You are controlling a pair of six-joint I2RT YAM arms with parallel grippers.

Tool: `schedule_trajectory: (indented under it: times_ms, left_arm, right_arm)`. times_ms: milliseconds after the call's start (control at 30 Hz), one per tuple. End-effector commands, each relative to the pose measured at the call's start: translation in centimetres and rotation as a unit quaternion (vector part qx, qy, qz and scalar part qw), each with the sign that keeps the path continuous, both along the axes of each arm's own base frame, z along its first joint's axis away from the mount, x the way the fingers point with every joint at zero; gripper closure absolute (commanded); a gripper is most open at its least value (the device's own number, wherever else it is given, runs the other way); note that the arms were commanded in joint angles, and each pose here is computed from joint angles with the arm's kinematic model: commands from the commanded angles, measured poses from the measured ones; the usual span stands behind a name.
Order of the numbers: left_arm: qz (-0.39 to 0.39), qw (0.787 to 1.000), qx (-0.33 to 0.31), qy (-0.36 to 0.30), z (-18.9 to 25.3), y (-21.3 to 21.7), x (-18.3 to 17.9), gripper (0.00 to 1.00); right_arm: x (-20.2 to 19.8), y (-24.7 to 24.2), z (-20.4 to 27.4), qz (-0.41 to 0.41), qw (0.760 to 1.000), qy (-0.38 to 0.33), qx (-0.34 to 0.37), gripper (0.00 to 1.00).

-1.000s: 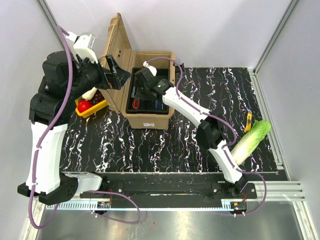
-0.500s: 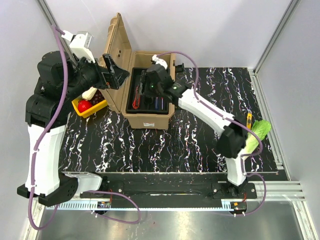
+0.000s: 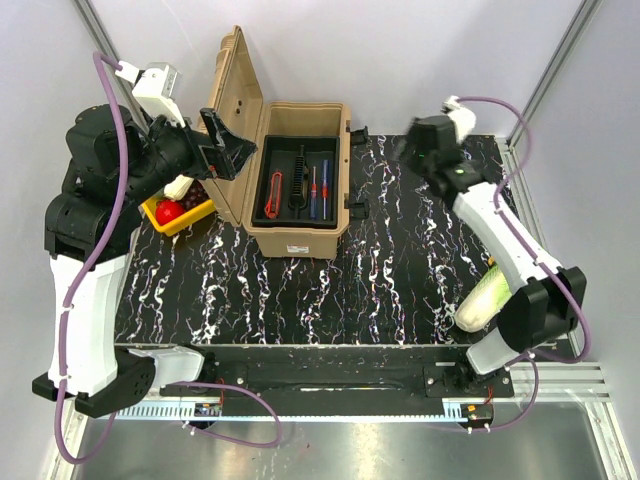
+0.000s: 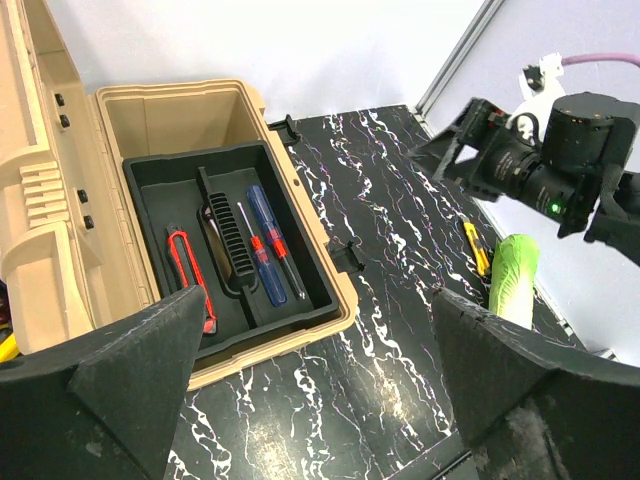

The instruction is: Pack the tool kit

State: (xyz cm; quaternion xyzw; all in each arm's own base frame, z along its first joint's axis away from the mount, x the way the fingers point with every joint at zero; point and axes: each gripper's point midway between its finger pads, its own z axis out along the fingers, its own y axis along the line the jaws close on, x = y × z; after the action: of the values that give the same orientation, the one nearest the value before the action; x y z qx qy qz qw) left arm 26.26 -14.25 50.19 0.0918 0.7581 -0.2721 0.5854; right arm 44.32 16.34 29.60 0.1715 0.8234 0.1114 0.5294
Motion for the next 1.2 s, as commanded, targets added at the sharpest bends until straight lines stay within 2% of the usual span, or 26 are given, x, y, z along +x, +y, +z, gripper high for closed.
schedule_trajectory:
  times_ms: [0,100,233,333,467,567,733,967,1167]
  left_arm:
    - [0.004,1.000,-0.001,-0.026,1.2,0.3,-0.4,0.01]
    - [0.004,1.000,-0.002,-0.025,1.1,0.3,-0.4,0.01]
    - [0.003,1.000,-0.001,-0.022,0.9,0.2,-0.2,0.01]
    - [0.002,1.000,0.000,-0.020,0.7,0.1,-0.1,0.01]
    - [-0.001,1.000,0.001,-0.019,0.6,0.0,0.0,0.01]
    - [-0.005,1.000,0.001,-0.012,0.3,-0.2,0.2,0.01]
    - [0.003,1.000,0.009,-0.011,-0.1,0.1,0.4,0.01]
    - [0.012,1.000,0.021,-0.006,-0.6,0.2,1.5,0.01]
    - [0.014,1.000,0.026,-0.002,-0.7,0.1,2.0,0.01]
  right_arm:
    - [-1.5,-12.1,-4.2,-0.136,0.988,0.067,-0.005,0.07]
    - [-2.8,-17.4,-7.9,-0.188,0.976,0.112,0.007,0.01]
    - [-4.4,-22.8,-12.1,-0.241,0.956,0.168,0.020,0.01]
    - [-5.0,-25.0,-14.6,-0.261,0.943,0.205,0.019,0.01]
    - [-4.6,-26.5,-17.7,-0.250,0.935,0.249,0.015,0.01]
    - [-3.7,-27.0,-19.3,-0.209,0.942,0.261,0.027,0.02]
    - [-3.5,-29.2,-21.2,-0.194,0.939,0.279,0.049,0.02]
    - [-2.8,-30.3,-23.0,-0.159,0.940,0.301,0.028,0.01]
    - [-2.3,-30.1,-26.2,-0.135,0.930,0.339,0.050,0.01]
